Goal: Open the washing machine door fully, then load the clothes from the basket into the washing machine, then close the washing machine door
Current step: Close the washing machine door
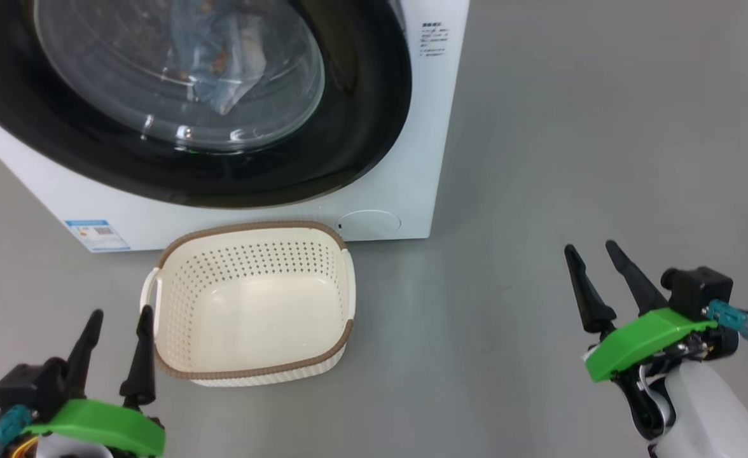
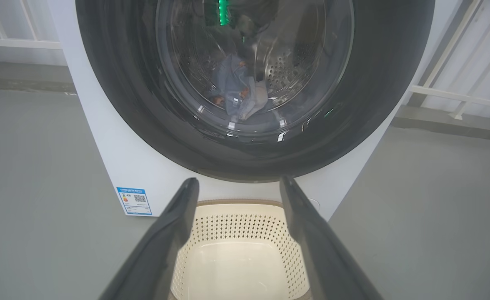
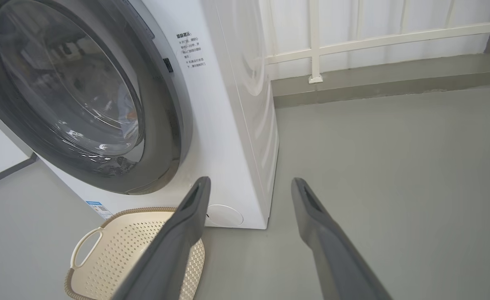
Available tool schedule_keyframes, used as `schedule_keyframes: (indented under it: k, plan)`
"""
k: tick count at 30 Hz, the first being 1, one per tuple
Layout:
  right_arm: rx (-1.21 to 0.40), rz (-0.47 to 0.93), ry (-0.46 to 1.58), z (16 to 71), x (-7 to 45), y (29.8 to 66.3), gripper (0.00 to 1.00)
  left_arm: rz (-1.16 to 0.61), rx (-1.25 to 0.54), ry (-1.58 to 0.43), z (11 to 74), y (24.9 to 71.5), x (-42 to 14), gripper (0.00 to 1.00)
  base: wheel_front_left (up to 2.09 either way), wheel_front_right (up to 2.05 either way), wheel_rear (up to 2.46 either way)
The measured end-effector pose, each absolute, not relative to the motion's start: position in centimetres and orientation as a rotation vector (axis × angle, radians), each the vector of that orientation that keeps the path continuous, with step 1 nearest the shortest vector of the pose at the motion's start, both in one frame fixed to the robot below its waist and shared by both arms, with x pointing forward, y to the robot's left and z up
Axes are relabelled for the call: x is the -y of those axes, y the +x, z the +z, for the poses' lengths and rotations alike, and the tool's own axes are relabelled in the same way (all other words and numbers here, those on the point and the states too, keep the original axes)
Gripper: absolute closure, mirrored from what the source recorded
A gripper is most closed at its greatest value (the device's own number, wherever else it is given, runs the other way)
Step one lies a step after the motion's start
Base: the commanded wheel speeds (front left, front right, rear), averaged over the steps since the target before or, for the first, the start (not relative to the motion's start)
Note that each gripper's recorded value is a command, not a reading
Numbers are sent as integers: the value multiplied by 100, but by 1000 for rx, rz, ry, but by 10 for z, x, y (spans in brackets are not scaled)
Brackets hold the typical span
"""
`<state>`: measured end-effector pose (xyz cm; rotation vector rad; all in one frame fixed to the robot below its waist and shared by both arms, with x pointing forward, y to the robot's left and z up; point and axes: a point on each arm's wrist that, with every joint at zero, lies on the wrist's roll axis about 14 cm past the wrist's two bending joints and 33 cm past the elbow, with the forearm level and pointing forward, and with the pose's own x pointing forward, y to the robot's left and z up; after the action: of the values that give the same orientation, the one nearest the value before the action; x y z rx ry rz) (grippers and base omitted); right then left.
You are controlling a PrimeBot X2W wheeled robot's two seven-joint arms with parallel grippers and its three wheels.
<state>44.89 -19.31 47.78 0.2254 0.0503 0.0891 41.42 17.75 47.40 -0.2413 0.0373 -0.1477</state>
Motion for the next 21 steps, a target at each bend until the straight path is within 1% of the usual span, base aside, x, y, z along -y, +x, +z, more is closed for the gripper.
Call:
schedule_keyframes:
  k: [13,21]
  plan:
    - [-66,2,239,469,221,418,0,-156,-61,-228,468,402,-175,0,0,0,0]
    - [-74,-29,246,464,230,406,0,-156,-63,-220,467,399,-176,0,0,0,0]
